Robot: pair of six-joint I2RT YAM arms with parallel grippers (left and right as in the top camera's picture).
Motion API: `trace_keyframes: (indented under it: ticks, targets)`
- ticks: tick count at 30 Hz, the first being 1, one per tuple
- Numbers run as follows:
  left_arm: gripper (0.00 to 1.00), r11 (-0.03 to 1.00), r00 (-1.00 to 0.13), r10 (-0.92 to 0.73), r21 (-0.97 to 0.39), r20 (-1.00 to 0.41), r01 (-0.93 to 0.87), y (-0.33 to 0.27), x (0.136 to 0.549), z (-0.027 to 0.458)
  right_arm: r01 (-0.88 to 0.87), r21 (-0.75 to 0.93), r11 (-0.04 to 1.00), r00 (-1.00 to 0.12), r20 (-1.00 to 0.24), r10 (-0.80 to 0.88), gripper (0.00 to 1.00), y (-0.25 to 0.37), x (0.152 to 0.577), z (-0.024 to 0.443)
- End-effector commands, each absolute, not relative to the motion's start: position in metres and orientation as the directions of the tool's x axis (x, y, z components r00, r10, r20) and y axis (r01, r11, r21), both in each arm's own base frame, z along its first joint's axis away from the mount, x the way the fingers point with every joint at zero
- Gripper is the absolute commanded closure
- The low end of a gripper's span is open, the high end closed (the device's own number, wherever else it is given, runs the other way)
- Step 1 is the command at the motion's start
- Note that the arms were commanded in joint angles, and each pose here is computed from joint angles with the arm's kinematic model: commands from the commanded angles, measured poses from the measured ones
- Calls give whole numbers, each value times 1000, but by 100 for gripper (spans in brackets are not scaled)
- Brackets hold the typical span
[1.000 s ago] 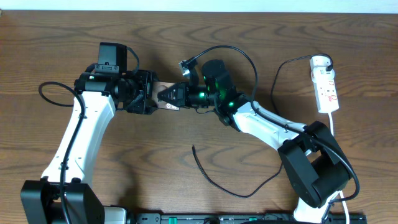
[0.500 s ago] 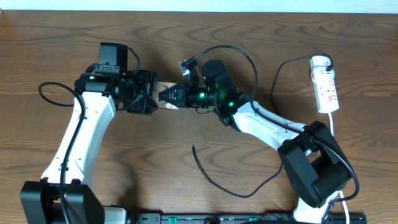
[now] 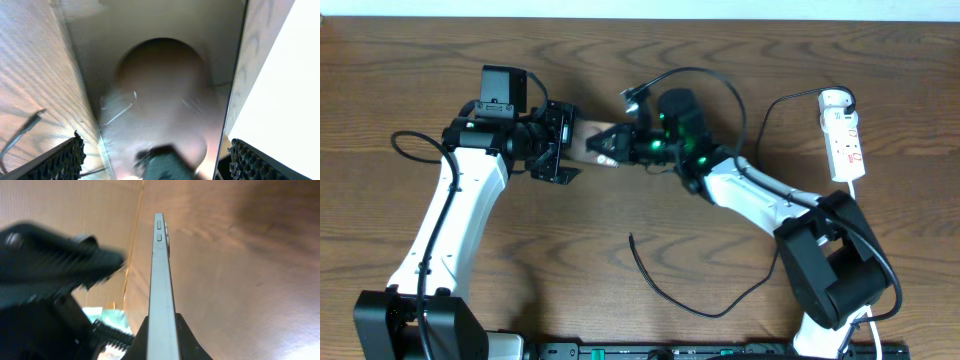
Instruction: Plug charger to phone and switch on socket
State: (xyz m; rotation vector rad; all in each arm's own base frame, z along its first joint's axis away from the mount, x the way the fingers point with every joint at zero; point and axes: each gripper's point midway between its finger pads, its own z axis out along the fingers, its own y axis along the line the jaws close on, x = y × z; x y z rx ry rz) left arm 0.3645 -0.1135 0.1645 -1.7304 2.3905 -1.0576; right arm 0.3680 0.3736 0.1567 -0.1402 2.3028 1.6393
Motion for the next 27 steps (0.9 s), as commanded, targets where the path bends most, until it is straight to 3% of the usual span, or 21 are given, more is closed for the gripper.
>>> trace_keyframes:
  ticks: [1,6,11,16,21,27]
  targets:
    - [10,219,-528,-769,-627,361,-748,-125,369,193,-303,886,351,-917,-371,145,99,354,392,169]
    - [10,382,-741,-652,-776,159,-503,-119,382,210,-211,901,379,-908,-324,265,99,316,425,166]
    - [10,451,-766,-643,-800,16,-395,-96,394,213,86,951,296,-866,-76,494,99,263,463,165]
    - [10,444,-733,-666,-863,-138,-242,-85,427,230,371,927,58,-720,248,648,98,229,487,170]
    - [9,339,-671,-729,-923,-138,-179,-84,447,235,480,870,-113,-649,439,621,98,237,488,185]
    - [6,216,-626,-777,-963,-69,-161,-84,452,220,397,908,-130,-735,400,548,99,268,477,212]
